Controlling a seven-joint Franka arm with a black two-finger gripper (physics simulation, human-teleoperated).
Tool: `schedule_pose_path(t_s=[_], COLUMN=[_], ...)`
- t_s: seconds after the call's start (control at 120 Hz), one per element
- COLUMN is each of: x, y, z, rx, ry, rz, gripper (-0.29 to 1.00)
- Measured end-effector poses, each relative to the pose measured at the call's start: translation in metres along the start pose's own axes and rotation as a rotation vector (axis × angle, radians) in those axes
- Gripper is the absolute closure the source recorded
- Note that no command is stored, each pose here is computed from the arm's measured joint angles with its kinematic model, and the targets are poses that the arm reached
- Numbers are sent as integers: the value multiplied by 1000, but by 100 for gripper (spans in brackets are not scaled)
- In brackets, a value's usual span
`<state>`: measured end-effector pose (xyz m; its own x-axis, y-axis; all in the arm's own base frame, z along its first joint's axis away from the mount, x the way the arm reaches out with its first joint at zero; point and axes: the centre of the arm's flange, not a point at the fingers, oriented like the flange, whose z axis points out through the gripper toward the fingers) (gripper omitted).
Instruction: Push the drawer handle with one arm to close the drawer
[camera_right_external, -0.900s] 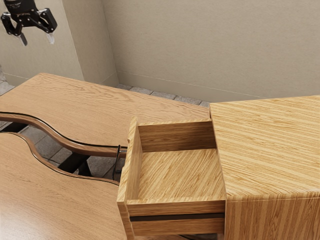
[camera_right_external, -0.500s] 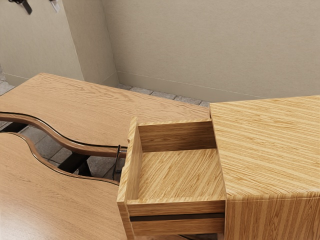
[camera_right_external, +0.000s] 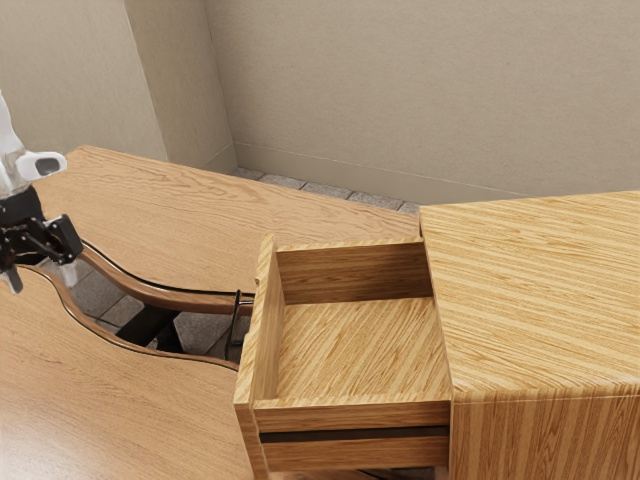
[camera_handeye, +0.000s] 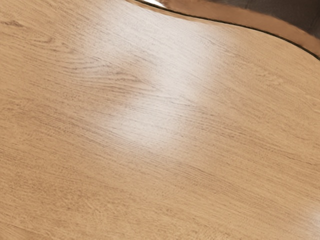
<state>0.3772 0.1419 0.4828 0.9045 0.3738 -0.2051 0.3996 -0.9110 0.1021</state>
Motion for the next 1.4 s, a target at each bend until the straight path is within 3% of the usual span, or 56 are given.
schedule_pose_path(t_s=[0.175, 0.267, 0.433, 0.583, 0.642, 0.733, 0.85, 1.117, 1.267, 1.4], x=[13, 17, 20, 23, 23, 14, -18, -74, -76, -80], y=[37, 46, 85, 127, 135, 144, 160, 164, 171, 187], z=[26, 26, 31, 35, 33, 40, 47, 29, 30, 29], rx=[109, 199, 267, 290, 273, 176, 106, 88, 97, 50], ry=[115, 154, 163, 181, 204, 239, 269, 347, 344, 360], rz=[307, 548, 957, 1260, 1332, 1429, 1559, 1719, 1692, 1648], gripper=[2, 2, 2, 2, 2, 2, 3, 2, 2, 8])
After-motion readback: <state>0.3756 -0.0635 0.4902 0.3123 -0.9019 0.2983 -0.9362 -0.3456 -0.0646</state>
